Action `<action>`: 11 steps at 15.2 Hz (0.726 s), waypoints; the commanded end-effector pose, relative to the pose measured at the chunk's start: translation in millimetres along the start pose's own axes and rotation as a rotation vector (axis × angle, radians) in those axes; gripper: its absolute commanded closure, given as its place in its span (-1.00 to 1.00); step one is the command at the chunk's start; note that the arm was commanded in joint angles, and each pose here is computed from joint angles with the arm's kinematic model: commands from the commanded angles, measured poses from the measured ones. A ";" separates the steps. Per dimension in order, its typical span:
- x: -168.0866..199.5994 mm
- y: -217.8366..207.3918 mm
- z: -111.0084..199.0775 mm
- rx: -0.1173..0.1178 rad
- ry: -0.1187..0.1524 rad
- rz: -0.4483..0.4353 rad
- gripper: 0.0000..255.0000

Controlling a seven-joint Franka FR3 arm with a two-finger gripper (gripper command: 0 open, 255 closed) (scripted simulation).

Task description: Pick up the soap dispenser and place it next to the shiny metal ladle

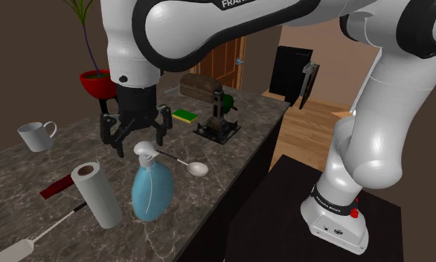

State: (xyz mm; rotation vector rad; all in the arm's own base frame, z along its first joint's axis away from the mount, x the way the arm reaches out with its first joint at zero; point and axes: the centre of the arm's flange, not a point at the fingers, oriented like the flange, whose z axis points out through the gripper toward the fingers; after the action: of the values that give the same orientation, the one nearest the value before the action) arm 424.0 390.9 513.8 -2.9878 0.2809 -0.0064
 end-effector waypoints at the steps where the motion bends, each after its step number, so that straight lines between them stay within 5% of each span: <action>1: -1.0 0.3 -20.1 0.000 0.000 0.000 -1.00; 3: -1.0 0.3 -43.7 0.000 0.000 0.000 -1.00; 11: -1.0 0.3 -43.7 0.000 0.000 0.000 -1.00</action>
State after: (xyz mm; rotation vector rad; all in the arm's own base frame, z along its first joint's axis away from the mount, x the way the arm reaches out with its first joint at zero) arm 422.2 384.7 557.0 -2.9880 0.2809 -0.0062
